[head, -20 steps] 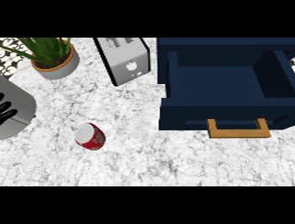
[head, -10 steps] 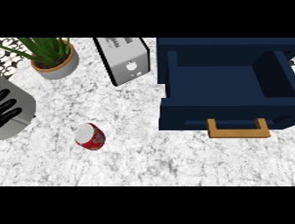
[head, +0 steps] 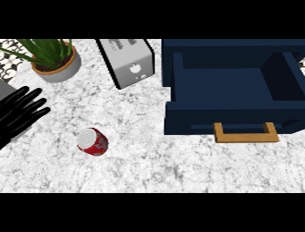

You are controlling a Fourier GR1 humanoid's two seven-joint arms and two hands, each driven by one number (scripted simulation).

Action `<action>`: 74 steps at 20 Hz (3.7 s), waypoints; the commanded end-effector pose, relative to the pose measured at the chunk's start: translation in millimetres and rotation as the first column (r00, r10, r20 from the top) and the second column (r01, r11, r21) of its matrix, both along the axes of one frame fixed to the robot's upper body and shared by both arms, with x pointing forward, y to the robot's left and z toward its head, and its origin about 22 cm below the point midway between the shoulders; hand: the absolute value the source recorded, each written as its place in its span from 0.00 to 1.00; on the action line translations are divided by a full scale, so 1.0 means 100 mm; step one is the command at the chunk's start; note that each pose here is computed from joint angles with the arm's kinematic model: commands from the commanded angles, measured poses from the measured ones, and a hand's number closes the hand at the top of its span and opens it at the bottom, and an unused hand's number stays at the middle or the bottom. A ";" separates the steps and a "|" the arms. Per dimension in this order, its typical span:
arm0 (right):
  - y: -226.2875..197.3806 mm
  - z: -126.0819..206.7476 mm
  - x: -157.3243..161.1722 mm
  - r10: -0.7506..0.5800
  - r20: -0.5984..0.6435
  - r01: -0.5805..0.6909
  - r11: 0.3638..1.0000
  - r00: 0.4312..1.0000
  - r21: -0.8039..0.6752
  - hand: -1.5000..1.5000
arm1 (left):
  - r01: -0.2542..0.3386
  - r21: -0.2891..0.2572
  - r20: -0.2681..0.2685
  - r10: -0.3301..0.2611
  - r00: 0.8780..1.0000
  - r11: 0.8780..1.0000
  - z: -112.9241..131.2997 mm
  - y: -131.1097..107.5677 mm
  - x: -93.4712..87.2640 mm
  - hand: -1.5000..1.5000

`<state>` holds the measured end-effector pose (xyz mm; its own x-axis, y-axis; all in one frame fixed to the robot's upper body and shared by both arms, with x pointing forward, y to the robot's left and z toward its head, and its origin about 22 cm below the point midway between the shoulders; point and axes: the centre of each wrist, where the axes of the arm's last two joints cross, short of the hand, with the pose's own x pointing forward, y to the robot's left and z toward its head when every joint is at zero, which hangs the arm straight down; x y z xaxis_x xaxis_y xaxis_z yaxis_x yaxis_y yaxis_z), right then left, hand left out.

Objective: Pick up the can, place it into the drawer and close the drawer

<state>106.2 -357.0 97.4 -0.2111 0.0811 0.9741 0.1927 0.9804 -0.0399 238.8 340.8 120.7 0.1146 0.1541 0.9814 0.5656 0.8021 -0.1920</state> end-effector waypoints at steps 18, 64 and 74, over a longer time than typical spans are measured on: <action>-0.22 0.09 -0.13 0.012 -0.013 -0.012 1.000 1.000 0.010 0.00 | -0.077 0.113 -0.037 0.082 0.996 0.991 -1.14 -0.46 0.10 0.00; -0.25 0.02 -0.51 0.015 -0.008 -0.014 0.999 1.000 0.036 0.00 | -0.040 -0.007 -0.234 0.037 0.972 0.999 -2.45 -0.66 0.58 1.00; -0.19 0.00 -0.30 0.029 -0.016 -0.028 0.999 0.999 0.031 0.00 | 0.085 -0.133 -0.111 -0.100 0.989 0.987 -2.29 -0.74 0.68 1.00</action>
